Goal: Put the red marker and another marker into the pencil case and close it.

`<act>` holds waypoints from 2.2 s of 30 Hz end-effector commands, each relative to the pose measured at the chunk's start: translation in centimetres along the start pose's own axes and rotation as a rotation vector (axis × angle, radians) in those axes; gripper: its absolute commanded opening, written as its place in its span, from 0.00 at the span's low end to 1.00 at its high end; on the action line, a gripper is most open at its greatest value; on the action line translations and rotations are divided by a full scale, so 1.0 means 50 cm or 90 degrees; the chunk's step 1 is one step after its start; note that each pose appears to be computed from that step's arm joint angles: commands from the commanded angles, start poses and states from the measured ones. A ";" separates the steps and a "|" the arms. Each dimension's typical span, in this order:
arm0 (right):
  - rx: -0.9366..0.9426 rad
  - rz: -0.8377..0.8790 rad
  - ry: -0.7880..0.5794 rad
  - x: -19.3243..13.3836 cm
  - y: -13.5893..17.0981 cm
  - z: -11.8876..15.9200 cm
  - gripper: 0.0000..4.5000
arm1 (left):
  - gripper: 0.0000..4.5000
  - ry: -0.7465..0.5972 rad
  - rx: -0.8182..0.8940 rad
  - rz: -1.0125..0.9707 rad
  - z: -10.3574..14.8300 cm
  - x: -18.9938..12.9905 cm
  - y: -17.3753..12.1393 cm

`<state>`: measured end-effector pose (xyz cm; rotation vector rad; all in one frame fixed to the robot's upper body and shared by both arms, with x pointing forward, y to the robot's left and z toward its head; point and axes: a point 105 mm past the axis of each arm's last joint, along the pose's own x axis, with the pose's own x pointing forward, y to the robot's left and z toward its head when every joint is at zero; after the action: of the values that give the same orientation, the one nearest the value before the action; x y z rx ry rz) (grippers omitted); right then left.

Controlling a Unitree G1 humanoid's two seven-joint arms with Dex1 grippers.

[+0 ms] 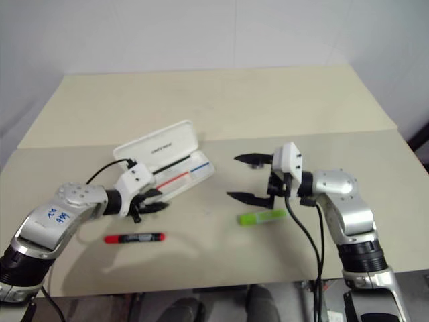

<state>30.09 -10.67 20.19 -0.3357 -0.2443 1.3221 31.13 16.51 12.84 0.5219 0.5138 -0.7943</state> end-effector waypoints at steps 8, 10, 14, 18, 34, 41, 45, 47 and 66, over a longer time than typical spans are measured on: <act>-0.038 -0.010 -0.022 -0.003 -0.009 0.033 1.00 | 0.01 -0.001 0.032 -0.013 -0.001 0.001 -0.005; -0.039 -0.011 -0.022 -0.003 -0.009 0.032 1.00 | 0.01 -0.009 0.043 -0.022 0.004 0.001 -0.008; -0.041 -0.011 -0.020 -0.004 -0.011 0.032 1.00 | 0.01 -0.026 0.056 -0.031 0.016 0.004 -0.013; -0.043 -0.012 -0.016 -0.007 -0.012 0.031 1.00 | 0.01 -0.061 0.084 -0.060 0.038 0.009 -0.028; -0.048 -0.026 0.033 -0.051 -0.009 0.020 1.00 | 0.01 -0.110 0.232 -0.210 0.057 0.001 -0.089; -0.052 -0.029 0.078 -0.090 -0.012 0.012 1.00 | 0.01 -0.099 0.278 -0.237 0.044 -0.004 -0.091; -0.054 -0.035 0.079 -0.092 -0.013 0.014 1.00 | 0.01 -0.093 0.284 -0.244 0.036 -0.007 -0.095; -0.053 -0.034 0.079 -0.092 -0.011 0.014 1.00 | 0.01 -0.093 0.283 -0.249 0.034 -0.008 -0.100; -0.055 -0.035 0.070 -0.080 -0.013 0.019 1.00 | 0.01 -0.059 0.304 -0.262 -0.011 -0.012 -0.109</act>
<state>29.78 -14.99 19.91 -0.4502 -0.1536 1.2339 26.30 13.61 11.43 0.8052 0.3404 -1.3463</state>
